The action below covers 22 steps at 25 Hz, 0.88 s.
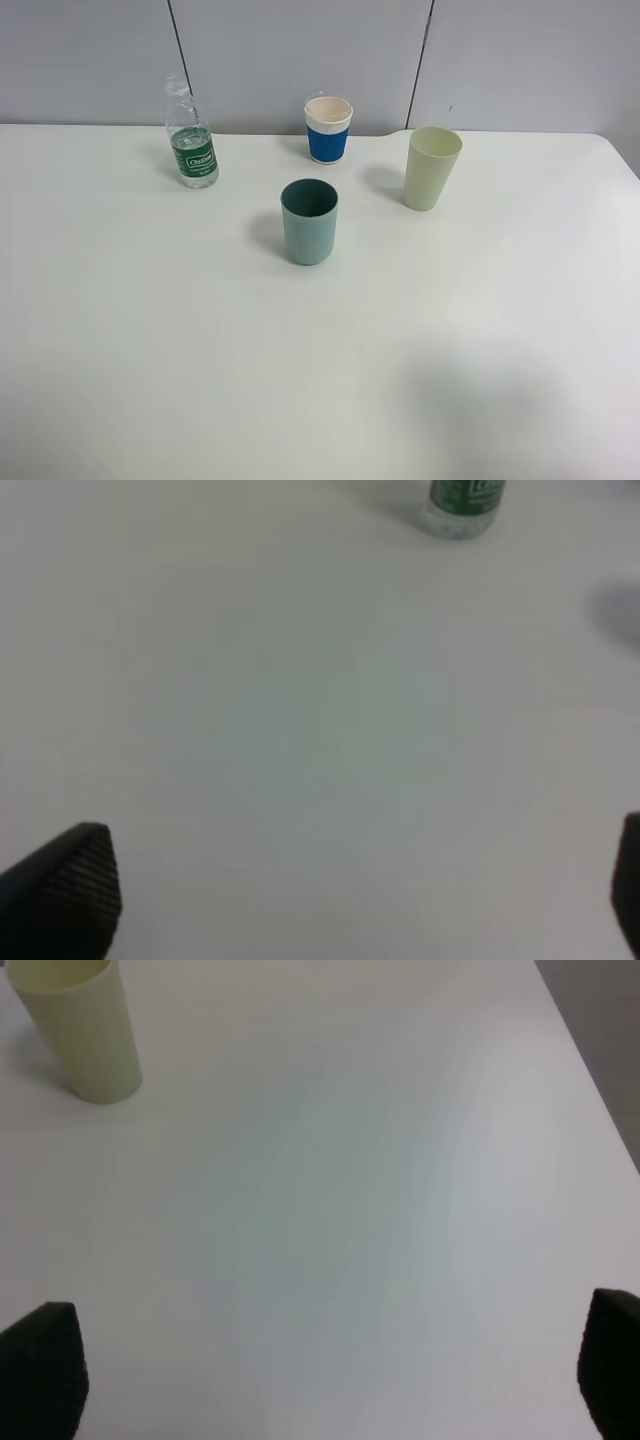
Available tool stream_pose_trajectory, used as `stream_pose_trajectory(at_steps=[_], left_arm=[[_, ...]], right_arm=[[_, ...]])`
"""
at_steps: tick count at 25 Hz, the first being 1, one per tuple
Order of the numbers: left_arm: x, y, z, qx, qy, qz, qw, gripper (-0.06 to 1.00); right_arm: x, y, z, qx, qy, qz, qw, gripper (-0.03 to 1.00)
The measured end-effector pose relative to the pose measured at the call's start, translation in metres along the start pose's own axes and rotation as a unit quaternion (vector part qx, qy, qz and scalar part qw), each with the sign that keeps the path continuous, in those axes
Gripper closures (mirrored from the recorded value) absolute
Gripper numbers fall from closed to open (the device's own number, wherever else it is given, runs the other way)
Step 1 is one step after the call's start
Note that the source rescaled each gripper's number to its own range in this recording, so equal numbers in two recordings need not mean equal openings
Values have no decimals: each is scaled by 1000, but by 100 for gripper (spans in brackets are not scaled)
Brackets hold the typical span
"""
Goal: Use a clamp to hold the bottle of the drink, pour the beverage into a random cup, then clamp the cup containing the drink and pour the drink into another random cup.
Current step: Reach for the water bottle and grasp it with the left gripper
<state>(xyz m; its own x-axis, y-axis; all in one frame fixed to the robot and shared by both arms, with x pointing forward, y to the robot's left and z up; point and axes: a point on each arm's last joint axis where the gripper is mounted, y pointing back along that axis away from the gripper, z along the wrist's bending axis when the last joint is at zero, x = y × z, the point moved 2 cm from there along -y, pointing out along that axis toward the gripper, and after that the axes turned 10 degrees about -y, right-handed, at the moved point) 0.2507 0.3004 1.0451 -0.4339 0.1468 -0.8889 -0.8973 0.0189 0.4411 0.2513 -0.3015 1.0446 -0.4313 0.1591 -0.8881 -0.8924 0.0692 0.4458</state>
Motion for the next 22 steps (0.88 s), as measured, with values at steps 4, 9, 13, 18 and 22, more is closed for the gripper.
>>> stream_pose_trajectory(at_steps=[4, 9, 13, 18, 22], left_arm=[[0, 0, 0, 0, 0, 0, 1000, -6], [0, 0, 0, 0, 0, 0, 1000, -6], [0, 0, 0, 0, 0, 0, 1000, -6], [0, 0, 0, 0, 0, 0, 1000, -6], [0, 0, 0, 0, 0, 0, 1000, -6]], right_arm=[[0, 0, 0, 0, 0, 0, 1000, 2], [0, 0, 0, 0, 0, 0, 1000, 2], [0, 0, 0, 0, 0, 0, 1000, 2], [0, 0, 0, 0, 0, 0, 1000, 2], [0, 0, 0, 0, 0, 0, 1000, 2]])
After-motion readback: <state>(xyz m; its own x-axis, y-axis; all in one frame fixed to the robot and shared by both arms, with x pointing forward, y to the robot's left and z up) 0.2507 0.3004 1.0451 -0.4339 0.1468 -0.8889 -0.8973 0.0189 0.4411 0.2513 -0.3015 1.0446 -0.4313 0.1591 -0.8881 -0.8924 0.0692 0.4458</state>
